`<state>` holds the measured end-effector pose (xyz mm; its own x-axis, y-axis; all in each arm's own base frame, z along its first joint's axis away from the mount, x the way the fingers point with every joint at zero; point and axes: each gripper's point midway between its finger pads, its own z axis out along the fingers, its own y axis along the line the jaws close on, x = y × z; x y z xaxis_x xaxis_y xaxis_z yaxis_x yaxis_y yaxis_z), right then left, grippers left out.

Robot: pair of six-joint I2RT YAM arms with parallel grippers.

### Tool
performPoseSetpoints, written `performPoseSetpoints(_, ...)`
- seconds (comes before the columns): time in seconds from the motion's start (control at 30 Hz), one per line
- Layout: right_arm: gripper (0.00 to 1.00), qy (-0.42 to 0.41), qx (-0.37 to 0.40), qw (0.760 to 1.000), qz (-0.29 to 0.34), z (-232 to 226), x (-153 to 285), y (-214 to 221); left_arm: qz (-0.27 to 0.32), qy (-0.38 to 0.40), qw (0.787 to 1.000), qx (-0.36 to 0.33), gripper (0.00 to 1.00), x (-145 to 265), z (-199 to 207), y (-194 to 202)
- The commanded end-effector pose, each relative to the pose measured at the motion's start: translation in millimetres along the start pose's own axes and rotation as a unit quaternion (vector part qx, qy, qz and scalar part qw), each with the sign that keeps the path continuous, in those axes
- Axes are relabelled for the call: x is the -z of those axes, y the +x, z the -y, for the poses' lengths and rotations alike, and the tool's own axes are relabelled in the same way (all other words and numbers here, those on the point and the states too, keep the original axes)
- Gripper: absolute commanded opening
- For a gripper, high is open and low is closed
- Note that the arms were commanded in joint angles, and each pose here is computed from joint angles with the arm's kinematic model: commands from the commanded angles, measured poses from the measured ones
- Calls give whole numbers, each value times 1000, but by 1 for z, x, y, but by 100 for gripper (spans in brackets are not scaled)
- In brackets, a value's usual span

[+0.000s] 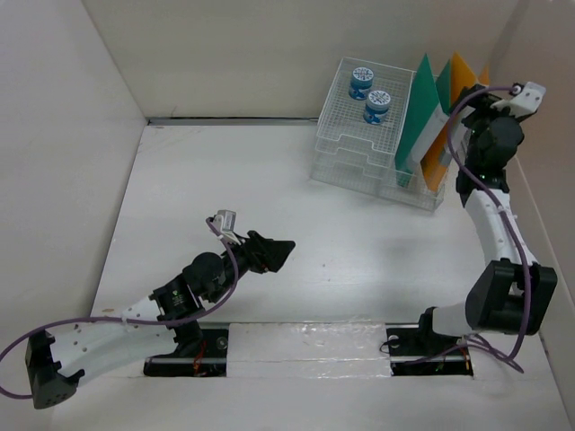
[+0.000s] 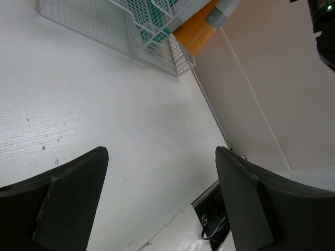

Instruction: Organize the desk

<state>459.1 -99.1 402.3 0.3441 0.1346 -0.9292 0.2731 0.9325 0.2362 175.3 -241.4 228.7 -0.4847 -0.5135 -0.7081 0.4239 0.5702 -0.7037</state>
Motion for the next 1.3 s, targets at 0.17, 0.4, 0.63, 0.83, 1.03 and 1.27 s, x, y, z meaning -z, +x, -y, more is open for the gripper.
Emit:
performPoseSetpoints(0.17, 79, -9, -9, 995, -94, 0, -34, 9, 8, 16, 1000, -1, 79, -1, 6, -3)
performPoseSetpoints(0.4, 77, 8, 1, 990, -140, 7, -48, 20, 8, 18, 1000, -5, 79, -1, 7, -4)
performPoseSetpoints(0.63, 40, 12, 6, 982, -188, 7, -57, 38, 7, 19, 1000, -5, 79, -1, 8, -4)
performPoseSetpoints(0.83, 13, 24, 15, 977, -212, 12, -58, 47, 7, 20, 1000, -2, 79, 1, 7, -4)
performPoseSetpoints(1.03, 0, 8, 16, 994, -110, 4, -52, 6, 5, 21, 1000, -3, 79, 0, 8, -3)
performPoseSetpoints(1.27, 0, 12, 63, 998, 20, -15, -23, -28, 2, 19, 1000, -2, 79, 0, 7, -1)
